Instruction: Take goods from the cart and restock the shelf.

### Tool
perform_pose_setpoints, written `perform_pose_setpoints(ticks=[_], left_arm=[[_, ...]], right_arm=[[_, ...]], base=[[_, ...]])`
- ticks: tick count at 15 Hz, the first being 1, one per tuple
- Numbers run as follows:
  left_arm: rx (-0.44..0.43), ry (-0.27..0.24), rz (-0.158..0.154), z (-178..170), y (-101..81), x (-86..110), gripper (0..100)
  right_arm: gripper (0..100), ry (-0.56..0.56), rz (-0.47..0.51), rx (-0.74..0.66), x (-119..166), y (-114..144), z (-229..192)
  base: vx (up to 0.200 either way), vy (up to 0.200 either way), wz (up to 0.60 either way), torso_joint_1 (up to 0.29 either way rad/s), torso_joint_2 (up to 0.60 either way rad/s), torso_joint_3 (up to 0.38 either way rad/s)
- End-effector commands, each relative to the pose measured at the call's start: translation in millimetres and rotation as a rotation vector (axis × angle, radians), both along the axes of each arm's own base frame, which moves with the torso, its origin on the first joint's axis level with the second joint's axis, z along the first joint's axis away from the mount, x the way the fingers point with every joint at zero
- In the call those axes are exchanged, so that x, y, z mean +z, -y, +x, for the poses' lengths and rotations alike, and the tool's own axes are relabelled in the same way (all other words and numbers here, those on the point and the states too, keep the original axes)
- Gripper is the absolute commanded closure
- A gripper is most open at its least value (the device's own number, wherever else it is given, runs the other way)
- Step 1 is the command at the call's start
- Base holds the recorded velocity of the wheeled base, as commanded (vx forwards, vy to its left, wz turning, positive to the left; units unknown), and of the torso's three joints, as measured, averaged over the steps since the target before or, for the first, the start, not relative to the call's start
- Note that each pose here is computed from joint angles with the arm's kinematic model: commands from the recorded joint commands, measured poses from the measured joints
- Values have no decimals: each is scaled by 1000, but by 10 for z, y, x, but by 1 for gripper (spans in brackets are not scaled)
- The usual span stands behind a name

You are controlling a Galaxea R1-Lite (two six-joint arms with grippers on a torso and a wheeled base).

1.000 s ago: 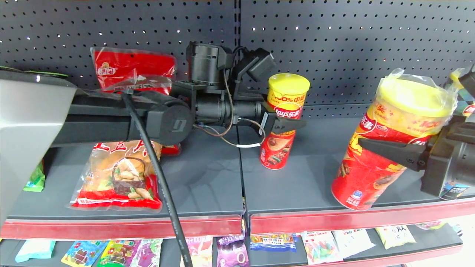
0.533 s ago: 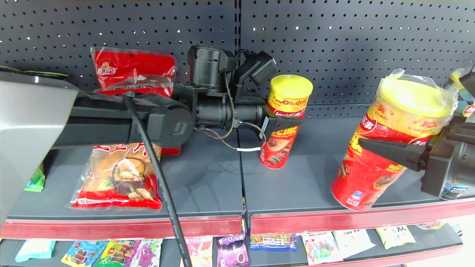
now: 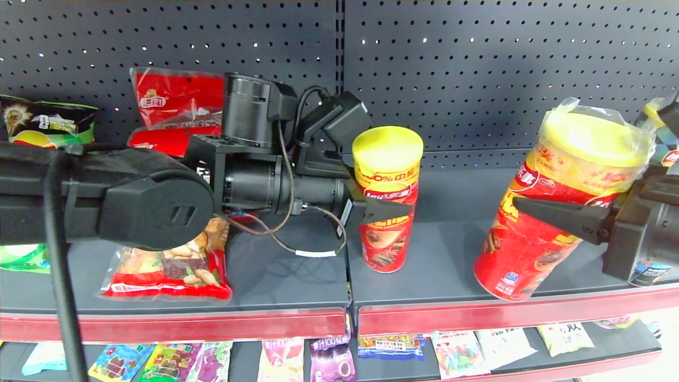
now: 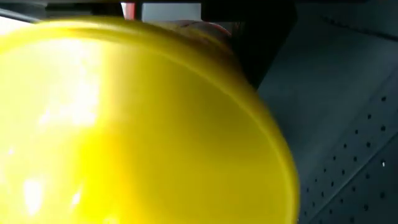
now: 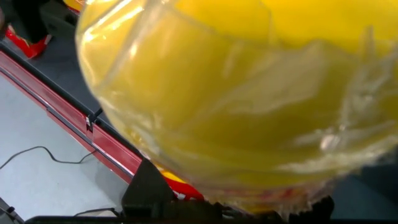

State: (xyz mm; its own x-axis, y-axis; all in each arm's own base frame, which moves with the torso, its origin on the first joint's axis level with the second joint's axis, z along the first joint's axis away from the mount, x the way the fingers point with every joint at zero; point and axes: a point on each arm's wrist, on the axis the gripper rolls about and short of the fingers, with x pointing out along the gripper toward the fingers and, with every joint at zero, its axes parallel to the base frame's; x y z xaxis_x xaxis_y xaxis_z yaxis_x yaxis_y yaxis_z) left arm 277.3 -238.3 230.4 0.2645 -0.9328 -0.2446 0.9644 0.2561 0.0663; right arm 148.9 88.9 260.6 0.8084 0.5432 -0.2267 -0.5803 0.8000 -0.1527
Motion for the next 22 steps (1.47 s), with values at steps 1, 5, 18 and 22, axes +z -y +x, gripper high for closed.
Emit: perform_pose_setpoints(ticks=[1, 5, 18, 22], left_arm=[[-15, 27, -23, -108, -12, 114, 100], [-32, 22, -19, -158, 32, 98, 100], [-27, -84, 20, -247, 100, -105, 100], [-8, -87, 33, -231, 110, -152, 100]], right_arm=[[100, 1, 0, 2, 2, -3, -1], [100, 0, 1, 2, 2, -3, -1], [100, -13, 4, 0, -25, -2, -2], [100, -14, 3, 0, -30, -2, -3]], base=[[0, 0, 0, 0, 0, 0], [0, 0, 0, 0, 0, 0], [0, 0, 0, 0, 0, 0], [0, 0, 0, 0, 0, 0]])
